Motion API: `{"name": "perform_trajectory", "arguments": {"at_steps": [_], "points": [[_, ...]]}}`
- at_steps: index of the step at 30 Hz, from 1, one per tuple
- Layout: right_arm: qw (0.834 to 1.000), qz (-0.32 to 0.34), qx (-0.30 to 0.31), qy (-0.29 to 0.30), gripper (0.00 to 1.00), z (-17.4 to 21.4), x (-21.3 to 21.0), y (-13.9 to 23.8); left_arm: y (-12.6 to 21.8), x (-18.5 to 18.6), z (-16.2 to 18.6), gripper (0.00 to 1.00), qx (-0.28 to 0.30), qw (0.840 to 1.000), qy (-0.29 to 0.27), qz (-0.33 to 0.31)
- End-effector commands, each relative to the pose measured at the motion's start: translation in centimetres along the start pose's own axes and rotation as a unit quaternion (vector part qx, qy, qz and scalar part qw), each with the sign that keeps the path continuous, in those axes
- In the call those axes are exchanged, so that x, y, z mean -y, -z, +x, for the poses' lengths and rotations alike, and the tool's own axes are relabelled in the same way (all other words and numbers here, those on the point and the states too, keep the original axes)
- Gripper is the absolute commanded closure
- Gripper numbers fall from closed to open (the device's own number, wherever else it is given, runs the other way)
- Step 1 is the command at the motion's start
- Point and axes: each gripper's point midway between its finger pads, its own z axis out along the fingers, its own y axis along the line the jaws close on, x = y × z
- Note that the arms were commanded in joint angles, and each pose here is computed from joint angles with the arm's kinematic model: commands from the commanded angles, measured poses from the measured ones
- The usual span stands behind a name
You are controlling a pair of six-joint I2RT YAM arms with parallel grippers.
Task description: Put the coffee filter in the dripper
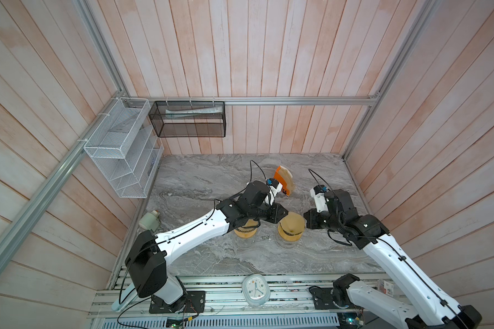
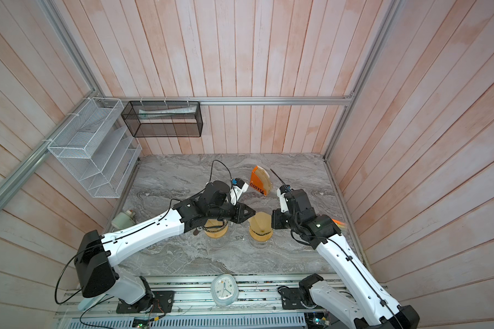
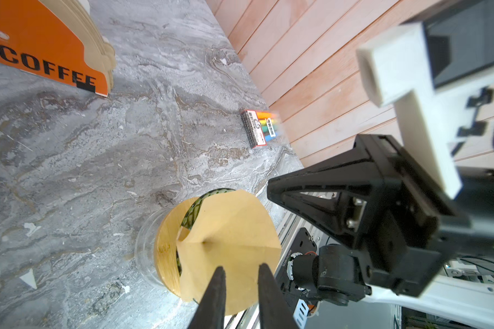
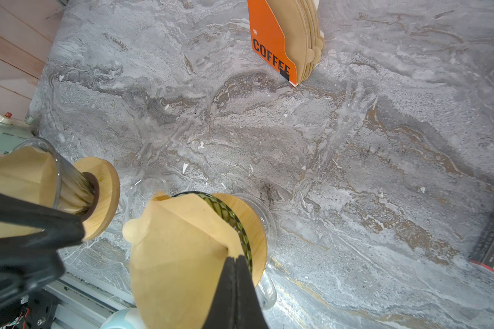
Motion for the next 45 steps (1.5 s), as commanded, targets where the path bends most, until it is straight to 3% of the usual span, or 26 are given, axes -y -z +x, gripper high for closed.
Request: {"name": "perform_trajectory", "arguments": {"at_steps": [1,7,9,10,12,13,14,17,21,25,31,34,41,44,45], "points": [[1.000,-0.002,0.028,-0.005,0.99,-1.6,-0.3,0.9,2.3,0.8,-3.5,0.76,0.059,0.998,-0.008,0.001],[0.997,-0.003,0.073,-0.006,0.98,-4.2,-0.5,1.2,6.4,-0.5,-7.9,0.75,0.125,0.992,-0.017,-0.031],[0.996,0.000,0.092,-0.007,0.95,-5.5,-0.2,1.3,8.3,-1.2,-9.3,0.71,0.148,0.987,-0.024,-0.052],[0.995,0.001,0.103,-0.009,0.90,-6.2,-0.1,1.4,9.5,-1.7,-10.0,0.59,0.162,0.984,-0.025,-0.068],[0.992,-0.004,0.128,-0.013,0.69,-7.5,0.2,1.5,12.0,-2.8,-11.0,0.39,0.190,0.977,-0.027,-0.094],[0.990,-0.005,0.139,-0.016,0.56,-8.1,0.4,1.4,13.4,-3.4,-11.5,0.08,0.205,0.973,-0.027,-0.105],[0.988,-0.007,0.150,-0.020,0.45,-8.8,0.7,1.3,14.8,-4.0,-11.9,0.00,0.219,0.969,-0.025,-0.116],[0.985,-0.012,0.167,-0.028,0.23,-10.2,1.4,0.9,18.6,-6.0,-12.4,0.00,0.252,0.956,-0.016,-0.151],[0.983,0.007,0.183,-0.030,0.16,-12.0,3.1,0.6,23.0,-9.2,-11.9,0.00,0.283,0.936,-0.010,-0.209],[0.977,0.033,0.209,-0.036,0.15,-13.2,5.7,0.7,25.7,-12.7,-11.0,0.00,0.282,0.922,-0.003,-0.264],[0.963,0.074,0.255,-0.056,0.15,-13.5,9.7,0.9,28.6,-18.5,-9.5,0.00,0.280,0.903,0.051,-0.321],[0.950,0.119,0.279,-0.070,0.15,-13.0,12.3,1.3,30.2,-21.3,-8.4,0.00,0.290,0.885,0.074,-0.356],[0.929,0.172,0.312,-0.096,0.15,-10.8,16.2,1.2,34.1,-27.0,-5.4,0.00,0.312,0.821,0.109,-0.466],[0.920,0.192,0.320,-0.116,0.14,-9.6,17.9,0.6,34.3,-28.5,-4.4,0.00,0.325,0.805,0.108,-0.485],[0.919,0.198,0.322,-0.117,0.15,-9.4,18.3,0.3,34.0,-28.8,-4.3,0.00,0.327,0.806,0.102,-0.483]]}}
